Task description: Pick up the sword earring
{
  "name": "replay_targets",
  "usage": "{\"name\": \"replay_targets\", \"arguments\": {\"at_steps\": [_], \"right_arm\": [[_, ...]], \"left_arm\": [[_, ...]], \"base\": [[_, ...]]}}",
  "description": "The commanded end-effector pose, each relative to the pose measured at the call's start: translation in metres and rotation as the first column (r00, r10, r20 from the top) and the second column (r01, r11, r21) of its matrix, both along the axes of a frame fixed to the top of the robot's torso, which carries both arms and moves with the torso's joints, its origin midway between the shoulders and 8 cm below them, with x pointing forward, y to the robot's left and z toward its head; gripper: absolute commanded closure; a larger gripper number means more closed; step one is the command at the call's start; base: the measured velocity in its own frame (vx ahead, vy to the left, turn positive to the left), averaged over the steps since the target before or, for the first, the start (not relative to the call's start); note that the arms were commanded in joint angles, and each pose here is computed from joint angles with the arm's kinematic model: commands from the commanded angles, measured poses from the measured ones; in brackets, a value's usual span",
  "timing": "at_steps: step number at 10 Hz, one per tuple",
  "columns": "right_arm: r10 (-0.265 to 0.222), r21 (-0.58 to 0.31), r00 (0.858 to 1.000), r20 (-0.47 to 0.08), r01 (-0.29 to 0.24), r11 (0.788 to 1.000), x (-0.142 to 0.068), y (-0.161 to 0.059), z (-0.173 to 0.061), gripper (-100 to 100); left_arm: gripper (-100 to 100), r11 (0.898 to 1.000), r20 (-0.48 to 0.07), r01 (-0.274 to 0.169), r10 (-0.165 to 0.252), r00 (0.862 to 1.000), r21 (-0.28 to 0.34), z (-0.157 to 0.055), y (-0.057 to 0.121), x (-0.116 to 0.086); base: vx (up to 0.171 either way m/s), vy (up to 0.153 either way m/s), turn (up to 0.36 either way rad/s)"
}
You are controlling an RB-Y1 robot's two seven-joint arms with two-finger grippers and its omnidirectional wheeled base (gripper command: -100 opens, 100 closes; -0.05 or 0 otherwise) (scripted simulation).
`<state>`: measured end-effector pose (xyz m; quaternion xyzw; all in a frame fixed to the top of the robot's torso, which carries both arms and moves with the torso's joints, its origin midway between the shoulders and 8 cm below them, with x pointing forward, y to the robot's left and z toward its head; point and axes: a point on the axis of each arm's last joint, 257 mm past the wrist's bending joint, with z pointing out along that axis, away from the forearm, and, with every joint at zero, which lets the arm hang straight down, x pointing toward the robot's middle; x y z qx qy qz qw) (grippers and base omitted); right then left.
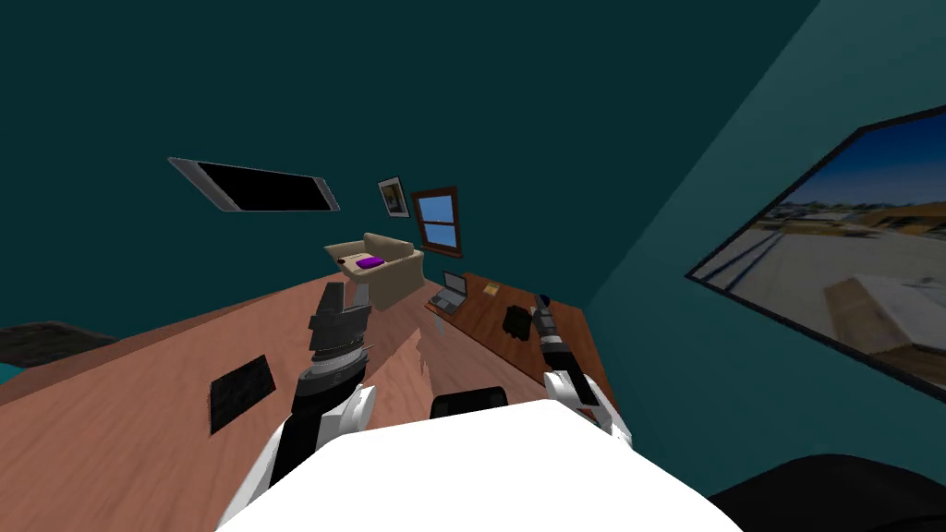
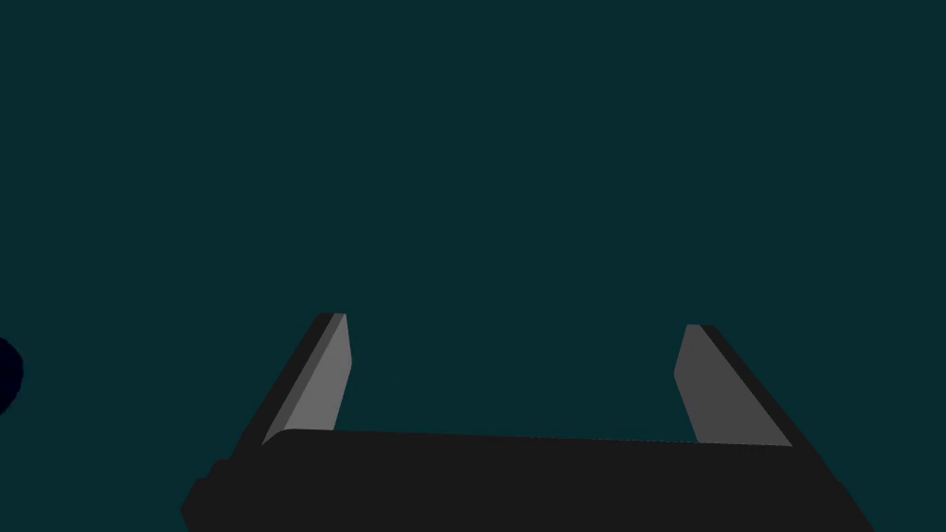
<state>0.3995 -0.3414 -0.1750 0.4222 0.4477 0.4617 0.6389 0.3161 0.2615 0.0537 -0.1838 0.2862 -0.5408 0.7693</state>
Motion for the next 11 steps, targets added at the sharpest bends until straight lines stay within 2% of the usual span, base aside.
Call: {"name": "replay_targets", "arguments": {"at_steps": [1, 2, 3, 4, 5, 6, 7, 8, 9, 10, 11], "right_arm": [[-0.01, 0.001, 0.999, -0.042, 0.01, 1.0, 0.005, -0.005, -0.016, -100], [-0.027, 0.0, 0.994, -0.102, 0.027, 1.0, 0.006, -0.016, -0.037, -100], [-0.03, 0.002, 0.993, -0.116, 0.03, 1.0, 0.006, -0.017, -0.044, -100], [-0.049, 0.002, 0.982, -0.184, 0.051, 0.999, 0.005, -0.03, -0.069, -100], [-0.051, 0.003, 0.98, -0.191, 0.052, 0.999, 0.005, -0.03, -0.073, -100], [-0.07, 0.002, 0.964, -0.255, 0.073, 0.997, 0.003, -0.043, -0.096, -100], [-0.073, 0.003, 0.961, -0.268, 0.077, 0.997, 0.002, -0.044, -0.103, -100], [-0.093, 0.002, 0.937, -0.336, 0.1, 0.995, -0.002, -0.057, -0.128, -100], [-0.095, 0.002, 0.933, -0.346, 0.102, 0.995, -0.004, -0.058, -0.133, -100], [-0.114, 0.0, 0.905, -0.409, 0.125, 0.992, -0.009, -0.072, -0.157, -100], [-0.117, 0.001, 0.899, -0.422, 0.129, 0.992, -0.012, -0.073, -0.164, -100]], "left_arm": [[0, 1.0, 0.0, 0.0, 0.0, 1.0, 0.0, 0.0, 0.0, 0.0], [0, 1.0, 0.0, 0.0, 0.0, 1.0, 0.0, 0.0, 0.0, 0.0], [0, 1.0, 0.0, 0.0, 0.0, 1.0, 0.0, 0.0, 0.0, 0.0], [0, 1.0, 0.0, 0.0, 0.0, 1.0, 0.0, 0.0, 0.0, 0.0], [0, 1.0, 0.0, 0.0, 0.0, 1.0, 0.0, 0.0, 0.0, 0.0], [0, 1.0, 0.0, 0.0, 0.0, 1.0, 0.0, 0.0, 0.0, 0.0], [0, 1.0, 0.0, 0.0, 0.0, 1.0, 0.0, 0.0, 0.0, 0.0], [0, 1.0, 0.0, 0.0, 0.0, 1.0, 0.0, 0.0, 0.0, 0.0], [0, 1.0, 0.0, 0.0, 0.0, 1.0, 0.0, 0.0, 0.0, 0.0], [0, 1.0, 0.0, 0.0, 0.0, 1.0, 0.0, 0.0, 0.0, 0.0], [0, 1.0, 0.0, 0.0, 0.0, 1.0, 0.0, 0.0, 0.0, 0.0]], "base": [[0.019, 0.048, 0.149], [0.032, 0.055, 0.326], [0.033, 0.043, 0.134], [0.027, 0.062, 0.289], [0.024, 0.053, 0.147], [0.037, 0.072, 0.271], [0.042, 0.053, 0.161], [0.049, 0.054, 0.321], [0.037, 0.033, 0.153], [0.049, 0.037, 0.257], [0.044, 0.034, 0.163]]}}
